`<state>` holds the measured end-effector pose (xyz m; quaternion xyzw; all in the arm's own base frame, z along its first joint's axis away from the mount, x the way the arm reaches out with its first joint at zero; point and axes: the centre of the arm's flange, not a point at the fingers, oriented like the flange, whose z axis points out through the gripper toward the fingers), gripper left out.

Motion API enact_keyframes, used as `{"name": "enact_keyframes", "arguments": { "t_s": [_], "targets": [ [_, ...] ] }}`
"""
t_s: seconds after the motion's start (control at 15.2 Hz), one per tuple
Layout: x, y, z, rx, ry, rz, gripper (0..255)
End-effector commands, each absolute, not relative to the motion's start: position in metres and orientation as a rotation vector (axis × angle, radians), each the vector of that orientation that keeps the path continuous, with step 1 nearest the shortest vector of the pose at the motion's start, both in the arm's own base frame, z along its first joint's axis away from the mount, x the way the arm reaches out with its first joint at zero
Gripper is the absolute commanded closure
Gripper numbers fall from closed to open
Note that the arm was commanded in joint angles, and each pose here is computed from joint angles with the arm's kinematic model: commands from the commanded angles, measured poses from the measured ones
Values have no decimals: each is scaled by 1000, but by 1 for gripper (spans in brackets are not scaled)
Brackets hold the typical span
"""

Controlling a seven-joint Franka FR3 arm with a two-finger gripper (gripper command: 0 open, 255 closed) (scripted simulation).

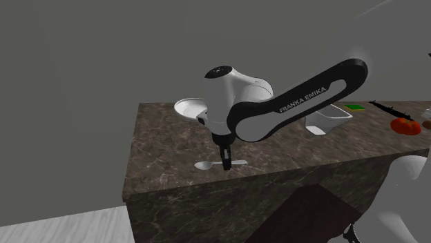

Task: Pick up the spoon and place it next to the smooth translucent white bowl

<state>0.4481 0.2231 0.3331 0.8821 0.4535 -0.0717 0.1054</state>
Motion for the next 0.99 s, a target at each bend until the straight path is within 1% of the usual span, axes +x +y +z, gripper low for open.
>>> {"name": "enact_keyframes", "arguments": {
  "t_s": [0.0, 0.53, 0.92],
  "targets": [
    [448, 223, 333, 2599, 1336, -211, 255],
    [448, 223, 333, 2599, 1336, -211, 255],
    [448, 223, 365, 2599, 1336, -211, 255]
  ]
}}
